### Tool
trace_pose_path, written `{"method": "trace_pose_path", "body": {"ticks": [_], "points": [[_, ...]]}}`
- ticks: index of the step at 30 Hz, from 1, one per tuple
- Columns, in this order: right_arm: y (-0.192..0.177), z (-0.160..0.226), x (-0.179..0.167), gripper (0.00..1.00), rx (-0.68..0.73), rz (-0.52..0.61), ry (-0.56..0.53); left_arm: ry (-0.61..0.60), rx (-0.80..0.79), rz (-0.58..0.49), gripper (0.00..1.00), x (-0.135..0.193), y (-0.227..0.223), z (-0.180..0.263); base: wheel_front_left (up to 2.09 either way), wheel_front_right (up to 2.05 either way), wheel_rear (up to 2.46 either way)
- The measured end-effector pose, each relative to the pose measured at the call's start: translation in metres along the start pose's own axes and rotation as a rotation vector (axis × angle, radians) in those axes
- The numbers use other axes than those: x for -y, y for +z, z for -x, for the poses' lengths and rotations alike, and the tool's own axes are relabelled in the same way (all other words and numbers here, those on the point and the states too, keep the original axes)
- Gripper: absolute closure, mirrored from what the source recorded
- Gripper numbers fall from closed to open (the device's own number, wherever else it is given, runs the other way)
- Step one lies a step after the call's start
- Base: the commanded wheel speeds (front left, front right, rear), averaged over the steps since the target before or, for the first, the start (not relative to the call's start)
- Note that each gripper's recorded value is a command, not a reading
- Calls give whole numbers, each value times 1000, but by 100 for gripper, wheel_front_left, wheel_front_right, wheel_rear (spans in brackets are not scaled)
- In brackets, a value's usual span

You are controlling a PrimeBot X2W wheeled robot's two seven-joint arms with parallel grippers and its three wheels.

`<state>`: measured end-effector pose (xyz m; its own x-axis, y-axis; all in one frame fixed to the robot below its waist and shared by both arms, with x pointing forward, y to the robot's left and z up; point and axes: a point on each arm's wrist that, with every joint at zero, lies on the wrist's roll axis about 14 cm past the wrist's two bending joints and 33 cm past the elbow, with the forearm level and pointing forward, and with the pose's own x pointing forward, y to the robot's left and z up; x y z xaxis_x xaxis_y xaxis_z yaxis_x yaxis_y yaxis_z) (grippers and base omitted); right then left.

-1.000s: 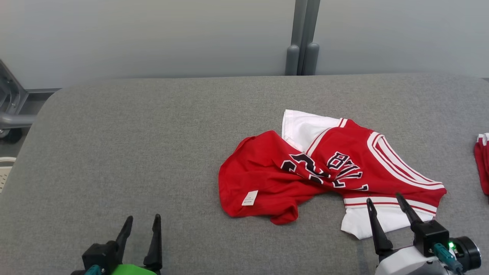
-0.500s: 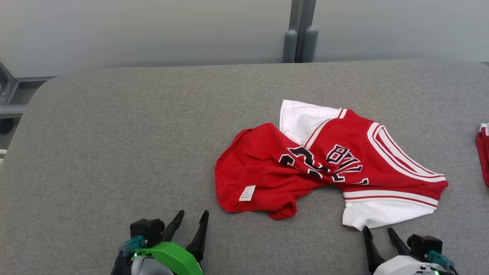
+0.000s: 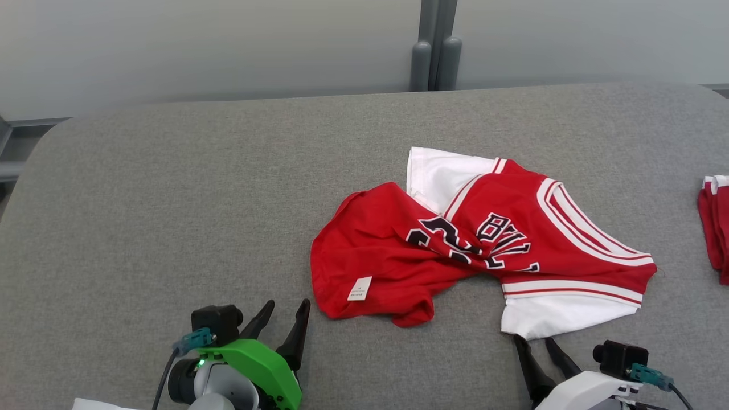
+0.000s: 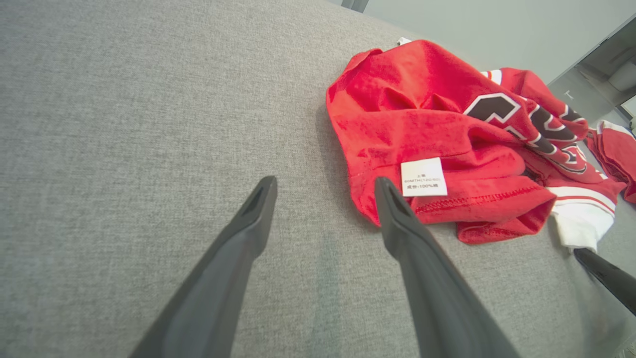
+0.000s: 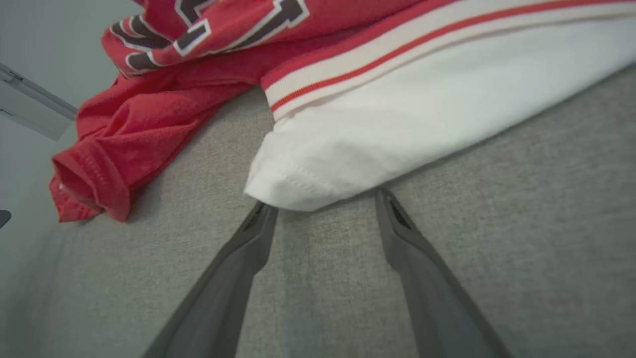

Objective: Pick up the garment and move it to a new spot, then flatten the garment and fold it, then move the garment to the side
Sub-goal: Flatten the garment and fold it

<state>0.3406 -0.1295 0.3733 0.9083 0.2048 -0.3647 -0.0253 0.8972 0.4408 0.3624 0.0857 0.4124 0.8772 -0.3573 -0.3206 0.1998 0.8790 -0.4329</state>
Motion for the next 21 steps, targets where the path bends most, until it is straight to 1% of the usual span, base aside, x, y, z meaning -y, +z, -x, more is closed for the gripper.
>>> {"method": "trace_pose_path", "body": {"ticks": [4, 7, 9, 11, 12, 14, 18, 21], "points": [[7, 3, 10, 0, 5, -70, -23, 0, -17, -14, 0, -2, -2, -2, 0, 0, 0], [9, 4, 15, 0, -13, -161, -41, -9, -26, -19, 0, 1, -3, -4, 0, 0, 0], [8, 3, 18, 0, -45, -220, -50, -9, -37, -24, 0, 3, -3, -4, 0, 0, 0], [5, 3, 19, 0, -100, -244, -44, -10, -47, -26, 0, 4, -4, -4, 0, 0, 0], [5, 3, 18, 0, -133, -236, -32, -9, -52, -27, 0, 5, -4, -3, 0, 0, 0], [4, 6, 18, 0, -205, -160, 0, -13, -55, -28, 0, 7, -2, -3, 0, 0, 0], [9, 20, 30, 0, -327, 55, 28, -4, -51, -18, 0, 6, 1, -1, 0, 0, 0], [35, 28, 36, 0, -353, 184, 36, 1, -56, -15, 0, 4, 2, 0, 0, 0, 0]]}}
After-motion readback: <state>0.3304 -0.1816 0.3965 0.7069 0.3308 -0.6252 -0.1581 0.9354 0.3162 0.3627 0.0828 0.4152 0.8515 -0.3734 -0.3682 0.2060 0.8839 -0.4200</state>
